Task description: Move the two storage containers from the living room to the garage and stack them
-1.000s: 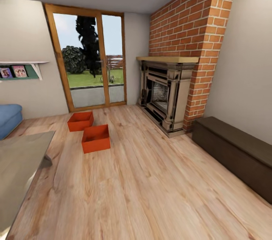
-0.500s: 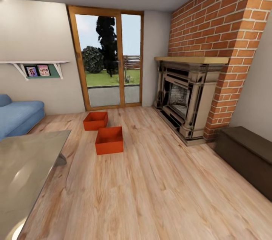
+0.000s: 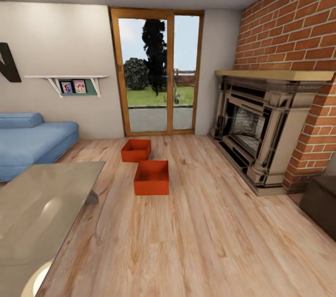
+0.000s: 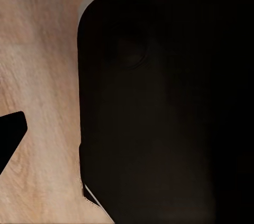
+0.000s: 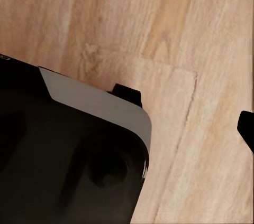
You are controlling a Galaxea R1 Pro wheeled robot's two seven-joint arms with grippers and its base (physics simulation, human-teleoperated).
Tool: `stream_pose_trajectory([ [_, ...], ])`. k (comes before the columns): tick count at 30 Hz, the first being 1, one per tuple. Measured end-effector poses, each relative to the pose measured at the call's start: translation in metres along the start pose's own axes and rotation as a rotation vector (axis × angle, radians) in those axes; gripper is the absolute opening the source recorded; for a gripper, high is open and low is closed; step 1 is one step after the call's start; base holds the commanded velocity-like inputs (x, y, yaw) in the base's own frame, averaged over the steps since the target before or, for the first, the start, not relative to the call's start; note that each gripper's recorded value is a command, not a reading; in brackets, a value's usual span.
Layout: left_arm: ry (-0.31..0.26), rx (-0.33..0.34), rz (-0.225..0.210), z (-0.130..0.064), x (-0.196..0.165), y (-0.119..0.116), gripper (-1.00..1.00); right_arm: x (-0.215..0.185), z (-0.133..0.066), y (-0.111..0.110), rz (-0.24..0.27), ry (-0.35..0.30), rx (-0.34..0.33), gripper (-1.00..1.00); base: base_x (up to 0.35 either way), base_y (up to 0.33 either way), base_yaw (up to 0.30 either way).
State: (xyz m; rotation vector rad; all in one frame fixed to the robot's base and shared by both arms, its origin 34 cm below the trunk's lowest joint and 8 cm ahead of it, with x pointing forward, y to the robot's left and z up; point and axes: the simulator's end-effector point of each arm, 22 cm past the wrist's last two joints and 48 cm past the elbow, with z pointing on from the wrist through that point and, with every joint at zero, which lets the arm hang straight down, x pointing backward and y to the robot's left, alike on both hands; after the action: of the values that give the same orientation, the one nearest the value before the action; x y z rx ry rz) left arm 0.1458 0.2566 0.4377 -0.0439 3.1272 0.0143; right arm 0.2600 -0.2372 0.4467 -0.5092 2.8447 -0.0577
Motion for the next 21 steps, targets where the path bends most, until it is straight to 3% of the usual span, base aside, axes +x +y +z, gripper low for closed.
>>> stream_pose_trajectory([
  [21, 0.0, 0.0, 0.0, 0.0, -0.0001, 0.0002, 1.0, 0.0, 0.0, 0.0, 0.0, 0.0, 0.0, 1.0, 0.322, 0.0, 0.261],
])
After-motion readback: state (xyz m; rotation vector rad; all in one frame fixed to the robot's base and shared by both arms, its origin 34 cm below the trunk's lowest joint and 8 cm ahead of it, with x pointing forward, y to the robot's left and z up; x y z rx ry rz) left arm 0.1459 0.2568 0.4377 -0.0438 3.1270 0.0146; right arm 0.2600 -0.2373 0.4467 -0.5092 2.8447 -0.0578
